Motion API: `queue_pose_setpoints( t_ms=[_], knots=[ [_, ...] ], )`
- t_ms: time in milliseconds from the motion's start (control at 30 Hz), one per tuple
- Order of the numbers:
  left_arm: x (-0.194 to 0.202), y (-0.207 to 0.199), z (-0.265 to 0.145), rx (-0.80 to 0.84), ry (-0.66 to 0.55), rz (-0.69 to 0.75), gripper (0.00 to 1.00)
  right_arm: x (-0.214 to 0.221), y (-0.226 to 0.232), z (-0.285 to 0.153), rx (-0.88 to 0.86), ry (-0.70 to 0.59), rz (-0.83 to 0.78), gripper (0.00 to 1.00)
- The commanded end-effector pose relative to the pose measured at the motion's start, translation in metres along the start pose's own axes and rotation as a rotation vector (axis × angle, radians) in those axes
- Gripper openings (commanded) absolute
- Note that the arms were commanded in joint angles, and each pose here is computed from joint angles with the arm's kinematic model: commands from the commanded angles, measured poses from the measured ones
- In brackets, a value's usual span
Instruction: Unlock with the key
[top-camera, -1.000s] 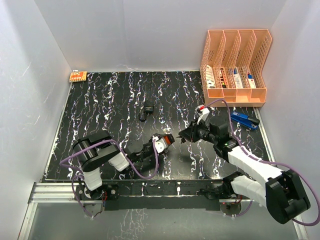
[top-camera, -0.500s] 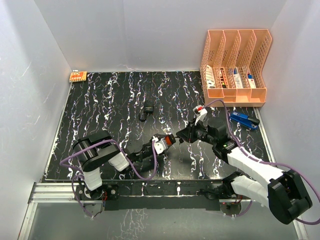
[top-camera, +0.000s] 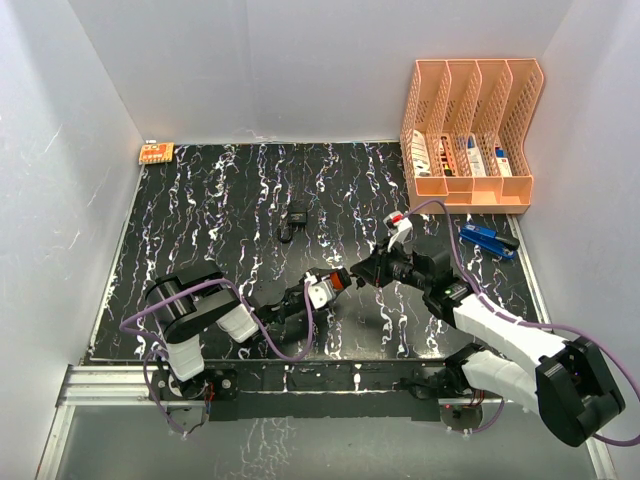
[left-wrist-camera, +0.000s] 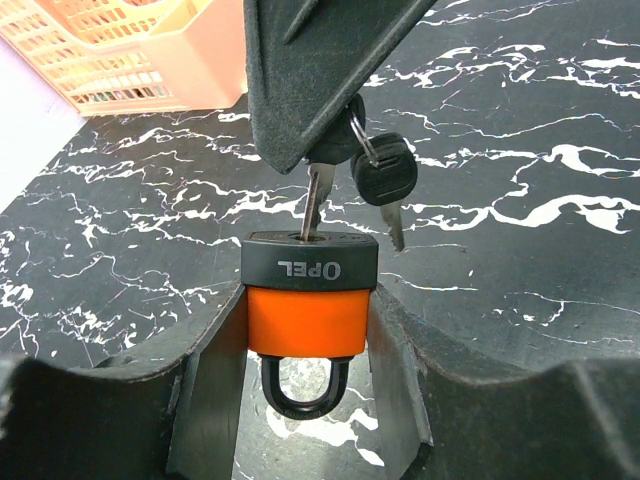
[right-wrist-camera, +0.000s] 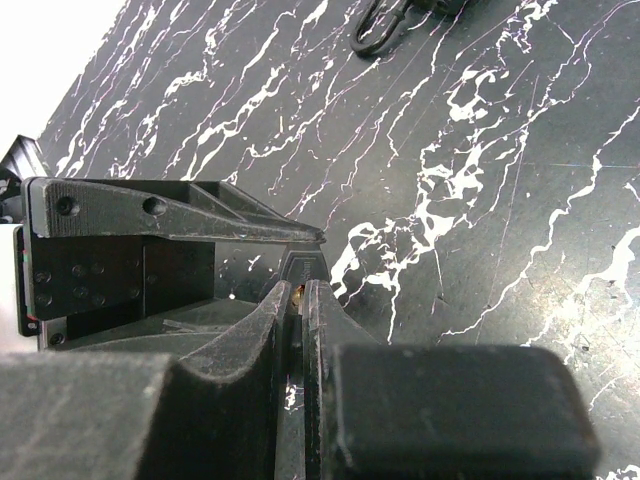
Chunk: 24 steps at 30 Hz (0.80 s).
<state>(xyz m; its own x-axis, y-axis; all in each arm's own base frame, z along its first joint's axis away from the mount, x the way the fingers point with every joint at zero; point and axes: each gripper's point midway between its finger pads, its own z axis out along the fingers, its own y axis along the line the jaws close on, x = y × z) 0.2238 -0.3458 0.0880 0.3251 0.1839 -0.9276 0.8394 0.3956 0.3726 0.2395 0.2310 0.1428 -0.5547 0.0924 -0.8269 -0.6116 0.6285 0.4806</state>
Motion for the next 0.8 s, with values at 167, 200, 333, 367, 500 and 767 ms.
queue_pose_setpoints(
  t_ms=[167,200,333,367,500,767],
  knots=[
    [-0.048,0.013,0.001,-0.02,-0.169,0.059,0.0,-0.01,0.002,0.005,-0.009,-0.044,-0.02,0.0],
    [-0.049,0.013,0.001,-0.019,-0.171,0.063,0.0,-0.009,0.002,0.006,-0.009,-0.041,-0.017,0.0],
    [-0.053,0.015,0.004,-0.021,-0.179,0.075,0.0,-0.009,0.003,0.008,-0.017,-0.03,-0.008,0.0],
    [-0.054,0.016,0.005,-0.022,-0.182,0.079,0.0,-0.009,0.004,0.008,-0.022,-0.029,-0.006,0.0],
    [-0.063,0.02,0.01,-0.03,-0.205,0.093,0.0,-0.01,0.005,0.011,-0.028,-0.022,0.004,0.0],
    [-0.084,0.034,0.015,-0.077,-0.26,0.117,0.0,-0.011,0.005,0.015,-0.017,-0.011,0.058,0.0]
  ],
)
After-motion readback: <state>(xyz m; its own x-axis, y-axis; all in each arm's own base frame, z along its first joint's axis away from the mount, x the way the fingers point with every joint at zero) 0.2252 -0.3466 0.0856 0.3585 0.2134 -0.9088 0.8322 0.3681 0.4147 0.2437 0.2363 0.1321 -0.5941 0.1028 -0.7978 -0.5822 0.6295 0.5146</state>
